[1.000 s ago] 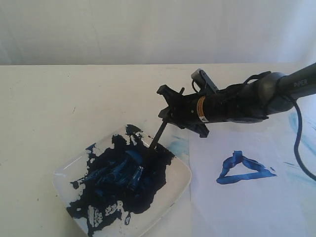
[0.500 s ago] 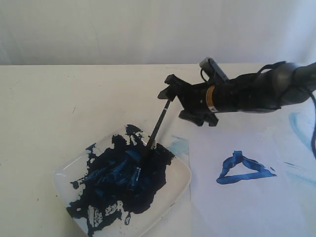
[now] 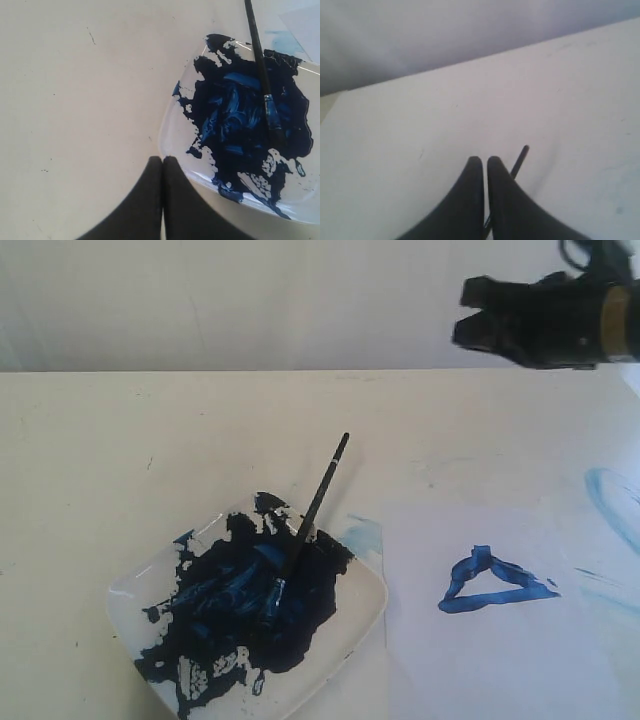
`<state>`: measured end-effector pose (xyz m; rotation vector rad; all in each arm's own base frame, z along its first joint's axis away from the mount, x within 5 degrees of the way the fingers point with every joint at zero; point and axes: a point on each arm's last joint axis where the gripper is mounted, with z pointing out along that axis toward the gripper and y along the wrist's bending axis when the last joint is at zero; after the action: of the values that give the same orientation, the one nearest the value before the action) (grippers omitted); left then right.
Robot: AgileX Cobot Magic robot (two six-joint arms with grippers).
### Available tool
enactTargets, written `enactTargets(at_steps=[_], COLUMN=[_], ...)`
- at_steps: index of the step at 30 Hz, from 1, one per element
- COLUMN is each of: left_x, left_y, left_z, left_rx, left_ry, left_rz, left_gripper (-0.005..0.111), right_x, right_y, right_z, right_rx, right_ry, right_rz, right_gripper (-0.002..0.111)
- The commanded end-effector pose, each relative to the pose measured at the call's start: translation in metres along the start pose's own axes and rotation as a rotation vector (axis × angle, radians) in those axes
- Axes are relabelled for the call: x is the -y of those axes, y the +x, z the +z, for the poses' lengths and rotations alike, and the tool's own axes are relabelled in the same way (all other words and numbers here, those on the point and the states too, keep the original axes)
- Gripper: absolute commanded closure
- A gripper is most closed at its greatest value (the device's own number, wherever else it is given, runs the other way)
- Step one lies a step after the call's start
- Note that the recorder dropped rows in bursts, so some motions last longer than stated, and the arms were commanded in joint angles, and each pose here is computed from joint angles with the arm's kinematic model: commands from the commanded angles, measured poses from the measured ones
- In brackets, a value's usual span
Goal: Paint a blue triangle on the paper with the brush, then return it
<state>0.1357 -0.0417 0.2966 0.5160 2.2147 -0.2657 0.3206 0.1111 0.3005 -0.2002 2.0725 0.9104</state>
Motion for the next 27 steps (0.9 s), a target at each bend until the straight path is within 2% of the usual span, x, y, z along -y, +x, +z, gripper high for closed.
enactTargets(at_steps=[1,4,7,12,22,24,27], left_x=[0.001,0.003,0.006,0.002,0.000,0.002,0.011], left_y=[-0.001,-0.002,-0.003,-0.010,-0.013,-0.009,0.004], left_z=[-0.001,-0.001,-0.001,-0.001,-0.002,-0.009,-0.051], left_rx=[0.024,0.030,0.040,0.118,0.143,0.172,0.340], left_ry=[0.011,0.025,0.038,-0.005,-0.022,-0.033,-0.099], left_rz=[-0.021,-0.032,-0.016,-0.020,-0.023,-0.013,0.020], left_gripper=[0.107,0.107,0.107,0.107,0.107,0.107,0.107], right_x=[-0.004,-0.010,-0.020,-0.038,-0.051,-0.051,-0.051], right_y=[0.002,0.011,0.022,0.029,0.029,0.029,0.029], right_z=[-0.060,-0.095,-0.120,-0.148,-0.166,-0.166,-0.166], right_rx=[0.177,0.294,0.342,0.420,0.487,0.487,0.487], right_ry=[0.186,0.305,0.346,0.334,0.316,0.315,0.316], right_rz=[-0.037,-0.108,-0.242,-0.319,-0.347,-0.348,-0.347], right_gripper=[0.108,0.108,0.108,0.108,0.108,0.108,0.108])
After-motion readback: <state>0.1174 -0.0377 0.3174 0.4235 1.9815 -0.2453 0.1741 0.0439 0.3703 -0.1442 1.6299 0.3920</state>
